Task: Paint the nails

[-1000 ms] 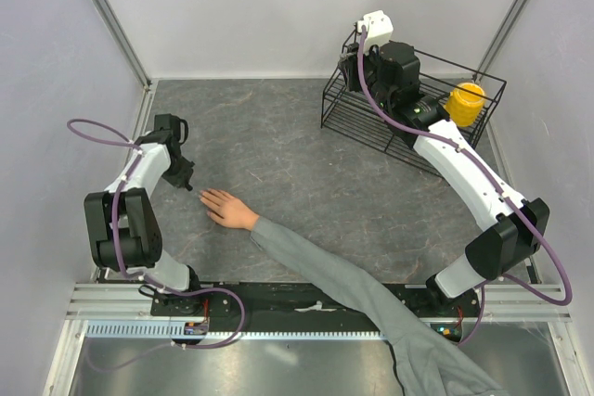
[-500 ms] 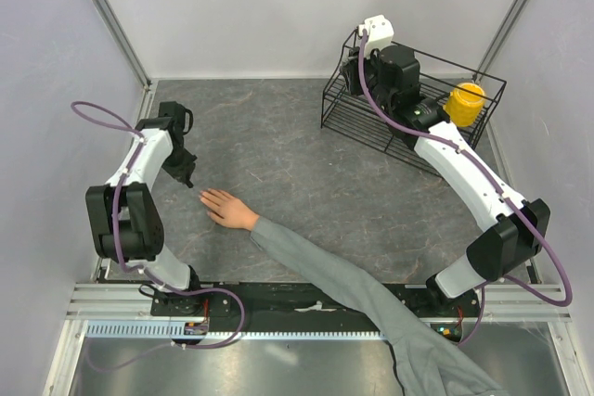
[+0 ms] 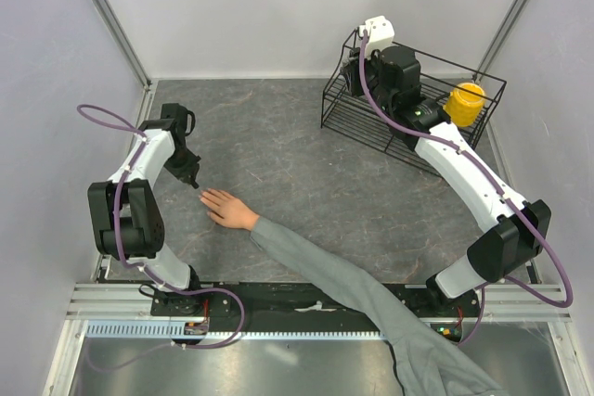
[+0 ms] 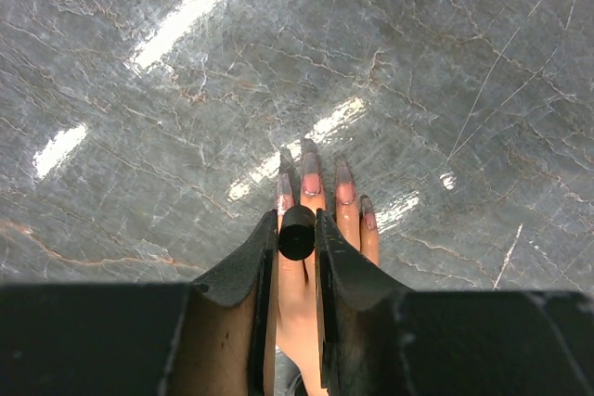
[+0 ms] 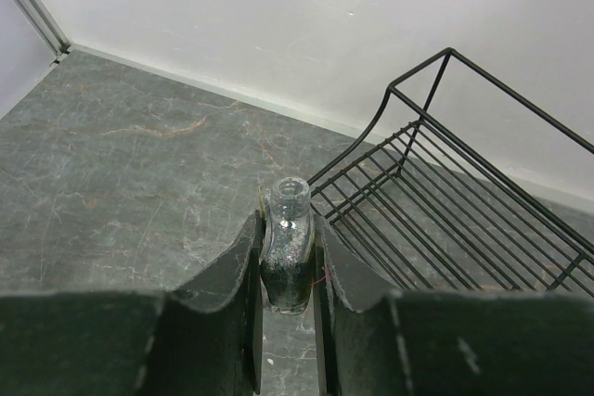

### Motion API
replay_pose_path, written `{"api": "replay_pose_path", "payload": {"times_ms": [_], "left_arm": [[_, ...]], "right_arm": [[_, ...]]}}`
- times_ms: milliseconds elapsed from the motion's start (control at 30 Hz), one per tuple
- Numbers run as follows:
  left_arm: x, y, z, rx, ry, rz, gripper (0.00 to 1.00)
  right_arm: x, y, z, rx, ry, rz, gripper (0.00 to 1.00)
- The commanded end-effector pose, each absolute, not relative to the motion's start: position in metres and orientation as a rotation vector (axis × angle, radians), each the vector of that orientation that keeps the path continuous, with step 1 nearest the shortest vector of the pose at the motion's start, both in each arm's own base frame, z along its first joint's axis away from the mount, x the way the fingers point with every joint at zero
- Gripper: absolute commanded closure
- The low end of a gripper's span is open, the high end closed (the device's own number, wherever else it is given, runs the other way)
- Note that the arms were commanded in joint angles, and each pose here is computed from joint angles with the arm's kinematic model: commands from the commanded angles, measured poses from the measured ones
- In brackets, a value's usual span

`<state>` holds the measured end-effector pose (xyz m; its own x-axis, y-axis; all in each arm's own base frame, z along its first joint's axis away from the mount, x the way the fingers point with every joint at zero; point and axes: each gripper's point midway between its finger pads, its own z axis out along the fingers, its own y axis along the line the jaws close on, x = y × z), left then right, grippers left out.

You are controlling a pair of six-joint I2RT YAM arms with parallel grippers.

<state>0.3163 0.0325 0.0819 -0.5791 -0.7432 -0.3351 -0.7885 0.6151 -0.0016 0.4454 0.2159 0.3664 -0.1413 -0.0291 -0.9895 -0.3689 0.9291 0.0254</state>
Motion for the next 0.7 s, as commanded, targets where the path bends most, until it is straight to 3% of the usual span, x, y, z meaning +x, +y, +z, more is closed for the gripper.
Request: {"api": "replay_pose_path", "payload": {"times_ms": [0,667], "left_arm": [[0.322,0.039,0.080,-1.233,2.518,0.241,0.98],[0.319,0.040,0.071,-1.253,2.549,0.278,0.98]], "right_arm": [[0.447,0.214,0.401,-0.280,1.613,0.322,1.00],[0.448,0.211,0.402,-0.273,1.612,0.324,1.00]]}}
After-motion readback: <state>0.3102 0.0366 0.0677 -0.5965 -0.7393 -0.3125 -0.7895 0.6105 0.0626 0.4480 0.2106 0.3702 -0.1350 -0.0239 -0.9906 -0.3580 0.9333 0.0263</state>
